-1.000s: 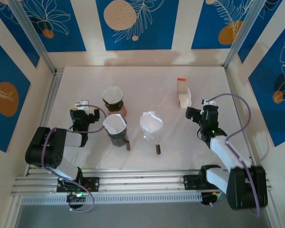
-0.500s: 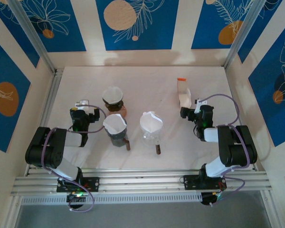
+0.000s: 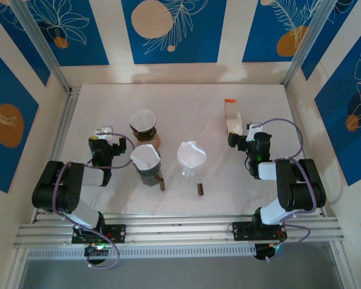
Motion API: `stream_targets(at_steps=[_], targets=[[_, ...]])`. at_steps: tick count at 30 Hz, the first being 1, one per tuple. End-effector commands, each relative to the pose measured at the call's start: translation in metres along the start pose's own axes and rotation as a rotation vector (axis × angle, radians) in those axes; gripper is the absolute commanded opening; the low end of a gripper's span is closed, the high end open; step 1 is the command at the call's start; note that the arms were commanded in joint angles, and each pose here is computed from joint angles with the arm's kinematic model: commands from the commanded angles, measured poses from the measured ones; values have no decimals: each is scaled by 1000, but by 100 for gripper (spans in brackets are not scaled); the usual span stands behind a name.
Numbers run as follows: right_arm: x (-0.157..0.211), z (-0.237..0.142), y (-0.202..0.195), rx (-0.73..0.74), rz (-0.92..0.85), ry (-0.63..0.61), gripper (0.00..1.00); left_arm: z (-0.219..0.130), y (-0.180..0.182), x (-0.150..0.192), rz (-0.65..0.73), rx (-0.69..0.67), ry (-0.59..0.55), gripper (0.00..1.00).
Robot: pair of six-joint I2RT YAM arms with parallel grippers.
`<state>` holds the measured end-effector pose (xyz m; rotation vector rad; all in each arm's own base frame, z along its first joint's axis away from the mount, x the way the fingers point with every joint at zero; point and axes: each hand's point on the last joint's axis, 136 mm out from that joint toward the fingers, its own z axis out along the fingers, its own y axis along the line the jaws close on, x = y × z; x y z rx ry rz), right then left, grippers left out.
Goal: Place the coffee filter in the dripper
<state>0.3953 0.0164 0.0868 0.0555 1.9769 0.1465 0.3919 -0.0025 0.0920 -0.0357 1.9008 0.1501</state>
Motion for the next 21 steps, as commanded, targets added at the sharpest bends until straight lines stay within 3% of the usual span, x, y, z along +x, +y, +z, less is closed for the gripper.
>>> stream_targets(at_steps=[1, 21], targets=[[-6, -1, 4, -14, -24, -28, 99, 1, 1, -1, 9, 6, -13, 100], [-6, -1, 4, -14, -25, -27, 99, 1, 2, 0, 8, 5, -9, 100]])
